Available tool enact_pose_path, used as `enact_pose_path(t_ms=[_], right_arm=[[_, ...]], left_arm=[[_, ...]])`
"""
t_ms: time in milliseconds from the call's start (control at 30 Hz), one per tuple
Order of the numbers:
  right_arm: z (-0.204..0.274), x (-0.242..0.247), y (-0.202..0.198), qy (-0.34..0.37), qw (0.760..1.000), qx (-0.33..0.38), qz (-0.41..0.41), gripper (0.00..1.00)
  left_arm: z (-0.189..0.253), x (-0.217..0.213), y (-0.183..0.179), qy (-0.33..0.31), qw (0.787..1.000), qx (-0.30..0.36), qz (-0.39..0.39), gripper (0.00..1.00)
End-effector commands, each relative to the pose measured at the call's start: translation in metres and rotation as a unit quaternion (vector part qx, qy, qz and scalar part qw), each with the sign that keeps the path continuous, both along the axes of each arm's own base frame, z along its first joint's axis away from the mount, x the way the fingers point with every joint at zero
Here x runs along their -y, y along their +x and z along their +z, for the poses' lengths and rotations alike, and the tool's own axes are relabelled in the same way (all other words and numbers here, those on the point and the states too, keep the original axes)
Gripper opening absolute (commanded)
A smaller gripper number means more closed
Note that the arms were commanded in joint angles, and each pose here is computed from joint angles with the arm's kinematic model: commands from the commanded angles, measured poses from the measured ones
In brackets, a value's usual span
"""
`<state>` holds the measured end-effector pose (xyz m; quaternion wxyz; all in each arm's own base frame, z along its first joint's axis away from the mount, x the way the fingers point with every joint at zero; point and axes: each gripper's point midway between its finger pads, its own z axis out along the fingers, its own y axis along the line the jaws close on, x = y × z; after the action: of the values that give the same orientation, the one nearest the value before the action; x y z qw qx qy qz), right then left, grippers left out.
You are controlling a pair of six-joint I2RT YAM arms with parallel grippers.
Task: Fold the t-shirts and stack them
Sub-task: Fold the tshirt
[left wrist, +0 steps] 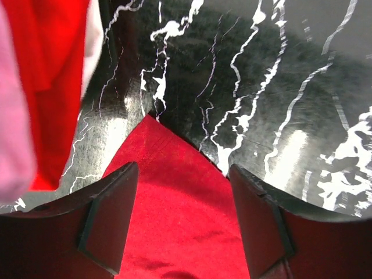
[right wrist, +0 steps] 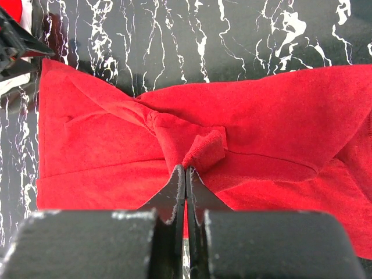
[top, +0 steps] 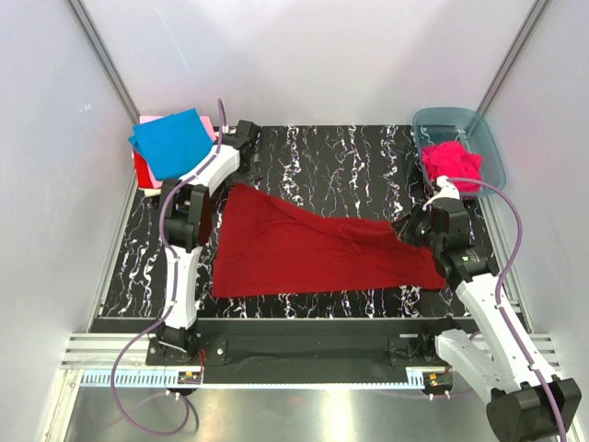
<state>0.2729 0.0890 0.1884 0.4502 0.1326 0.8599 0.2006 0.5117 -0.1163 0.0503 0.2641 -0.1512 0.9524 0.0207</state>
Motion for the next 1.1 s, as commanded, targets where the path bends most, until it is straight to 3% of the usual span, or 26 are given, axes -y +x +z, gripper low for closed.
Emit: enact_pose_path(t_ms=[0,333,467,500,600,800,1067], right_arm=[[0.013,-0.003,0.001,0.013,1.0,0.026,0.005,0.0],[0.007,-0.007,0.001,0.014,1.0,0.018,0.015,0.0],[0.005,-0.007,0.001,0.012,1.0,0.017,0.016,0.0],[0.004,-0.005,0.001,0.01,1.0,0.016,0.014,0.0],[0.004,-0.005,0.002,0.007,1.0,0.016,0.013,0.0],[0.007,0.0,0.008,-0.01,1.0,0.021,0.006,0.0],[0.016,0.012,0.022,-0.045,0.998,0.034,-0.017,0.0]], left_arm=[[0.004,-0.011,0.009,0.042,0.999,0.007,0.018,0.68],[-0.034,-0.016,0.008,0.065,0.997,-0.043,0.027,0.63],[-0.044,-0.015,0.009,0.057,0.997,-0.05,0.021,0.46],[-0.046,-0.014,0.009,0.055,0.997,-0.053,0.021,0.33],[-0.047,-0.014,0.008,0.052,0.997,-0.054,0.022,0.17],[-0.037,-0.009,0.004,0.038,0.998,-0.052,0.012,0.0],[-0.007,-0.012,-0.007,0.037,0.999,-0.039,0.007,0.0]])
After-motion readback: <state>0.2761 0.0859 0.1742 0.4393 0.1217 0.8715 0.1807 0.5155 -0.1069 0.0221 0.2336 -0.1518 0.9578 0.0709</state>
